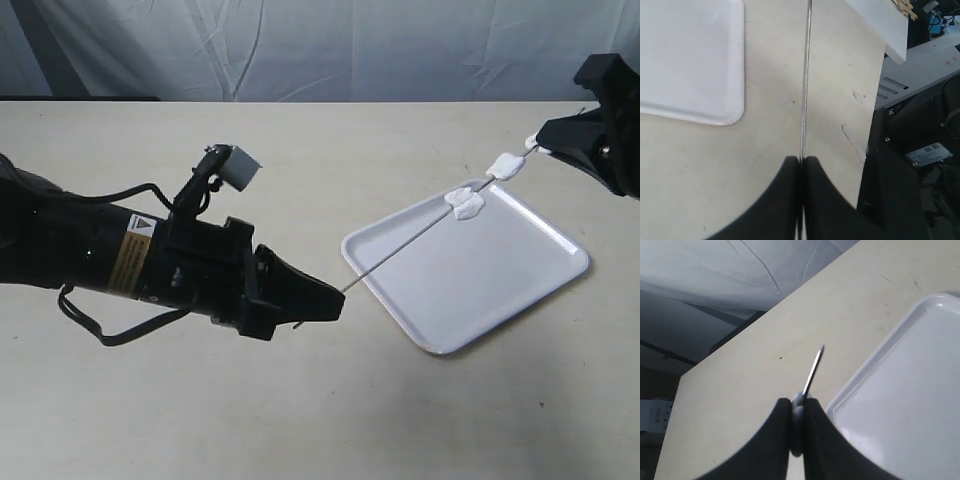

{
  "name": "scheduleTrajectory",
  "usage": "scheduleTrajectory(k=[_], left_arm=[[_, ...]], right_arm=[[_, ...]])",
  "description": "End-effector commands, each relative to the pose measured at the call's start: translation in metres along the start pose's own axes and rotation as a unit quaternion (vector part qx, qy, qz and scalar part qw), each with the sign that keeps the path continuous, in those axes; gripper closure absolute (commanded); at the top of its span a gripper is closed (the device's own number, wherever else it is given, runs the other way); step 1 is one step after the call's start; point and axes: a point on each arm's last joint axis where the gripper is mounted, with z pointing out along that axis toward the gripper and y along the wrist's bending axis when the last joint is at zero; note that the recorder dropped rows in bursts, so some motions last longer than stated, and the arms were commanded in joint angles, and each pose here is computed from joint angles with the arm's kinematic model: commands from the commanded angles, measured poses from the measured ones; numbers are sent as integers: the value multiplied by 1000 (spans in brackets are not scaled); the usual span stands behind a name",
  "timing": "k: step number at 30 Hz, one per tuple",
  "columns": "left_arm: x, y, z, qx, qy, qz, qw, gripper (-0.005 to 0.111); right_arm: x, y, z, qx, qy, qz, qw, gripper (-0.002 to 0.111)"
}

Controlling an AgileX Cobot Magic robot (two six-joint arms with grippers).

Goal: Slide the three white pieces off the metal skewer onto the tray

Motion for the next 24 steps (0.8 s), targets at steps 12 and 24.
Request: scheduleTrajectory(k=[12,24], left_arm=[[4,5,-1,-27,4,19,999,71],[-28,17,26,-38,27,72,996,50]], right_arm=[[-8,-3,-1,17,-24,-9,1000,109],[-3,1,-1,-4,1,-16,1000,109]])
